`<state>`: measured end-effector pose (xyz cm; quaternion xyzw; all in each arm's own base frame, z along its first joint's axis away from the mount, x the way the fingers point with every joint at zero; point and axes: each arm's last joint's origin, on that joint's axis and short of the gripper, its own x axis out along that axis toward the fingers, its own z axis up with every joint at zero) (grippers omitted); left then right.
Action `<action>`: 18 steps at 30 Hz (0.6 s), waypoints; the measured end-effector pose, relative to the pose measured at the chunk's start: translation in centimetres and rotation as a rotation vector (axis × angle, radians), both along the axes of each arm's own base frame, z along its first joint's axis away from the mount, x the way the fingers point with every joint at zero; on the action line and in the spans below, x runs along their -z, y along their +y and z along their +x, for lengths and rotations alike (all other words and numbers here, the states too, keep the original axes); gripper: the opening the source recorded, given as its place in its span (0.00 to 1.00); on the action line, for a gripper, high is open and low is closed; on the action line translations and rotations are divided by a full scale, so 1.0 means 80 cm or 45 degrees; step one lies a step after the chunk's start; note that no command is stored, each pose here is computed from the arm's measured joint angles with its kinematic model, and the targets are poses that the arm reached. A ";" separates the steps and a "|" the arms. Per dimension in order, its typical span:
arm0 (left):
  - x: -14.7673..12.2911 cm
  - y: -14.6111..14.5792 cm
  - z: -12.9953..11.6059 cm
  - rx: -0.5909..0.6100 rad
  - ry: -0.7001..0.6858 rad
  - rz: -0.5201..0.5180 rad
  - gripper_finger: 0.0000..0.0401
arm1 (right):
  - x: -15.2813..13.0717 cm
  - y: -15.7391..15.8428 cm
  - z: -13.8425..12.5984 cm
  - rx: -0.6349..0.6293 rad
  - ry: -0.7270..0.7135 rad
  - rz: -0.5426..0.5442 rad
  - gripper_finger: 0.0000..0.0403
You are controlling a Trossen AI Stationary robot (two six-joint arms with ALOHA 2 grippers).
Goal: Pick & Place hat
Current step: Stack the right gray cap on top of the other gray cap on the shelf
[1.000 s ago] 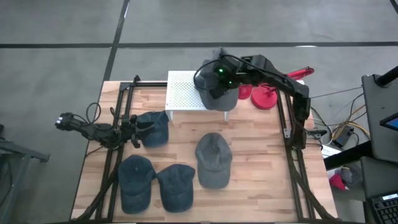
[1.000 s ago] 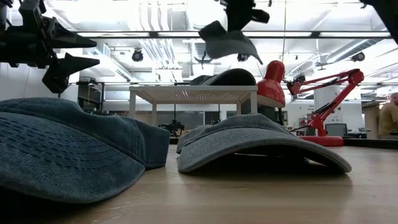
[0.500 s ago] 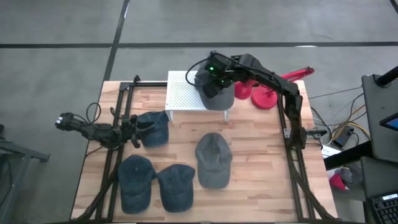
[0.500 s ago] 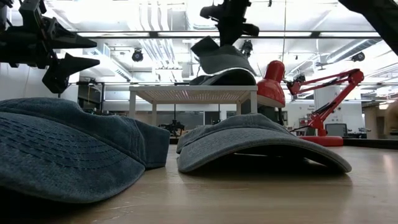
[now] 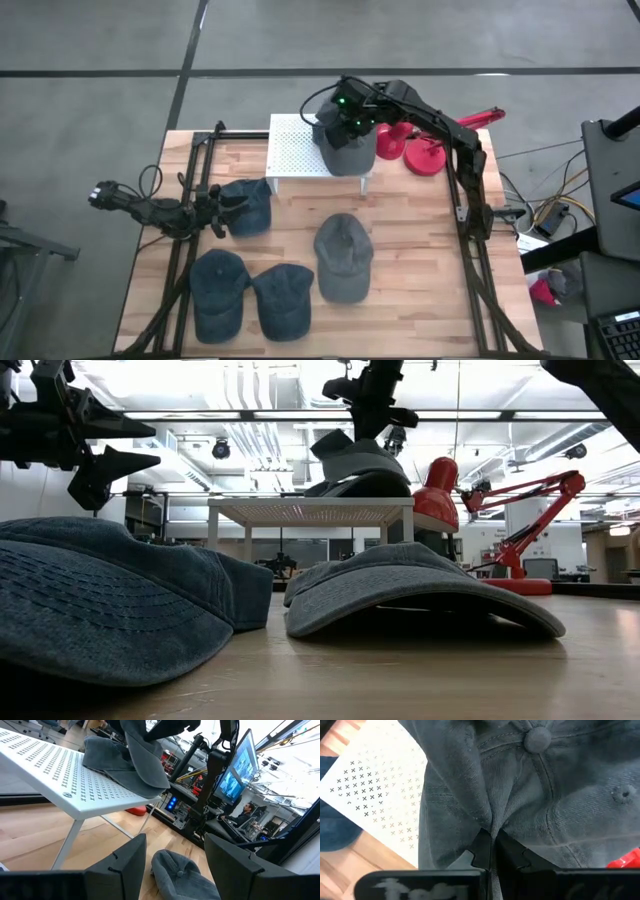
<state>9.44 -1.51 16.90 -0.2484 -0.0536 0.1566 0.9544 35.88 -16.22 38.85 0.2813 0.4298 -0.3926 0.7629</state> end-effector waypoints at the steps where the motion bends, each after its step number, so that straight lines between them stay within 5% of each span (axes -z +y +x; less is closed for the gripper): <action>1: 0.000 0.000 0.000 0.000 0.000 0.000 0.51 | 0.000 -0.001 0.000 0.002 0.001 0.001 0.03; 18: 0.000 0.000 0.000 0.001 0.000 0.000 0.51 | 0.044 -0.006 0.012 -0.021 0.098 0.032 0.03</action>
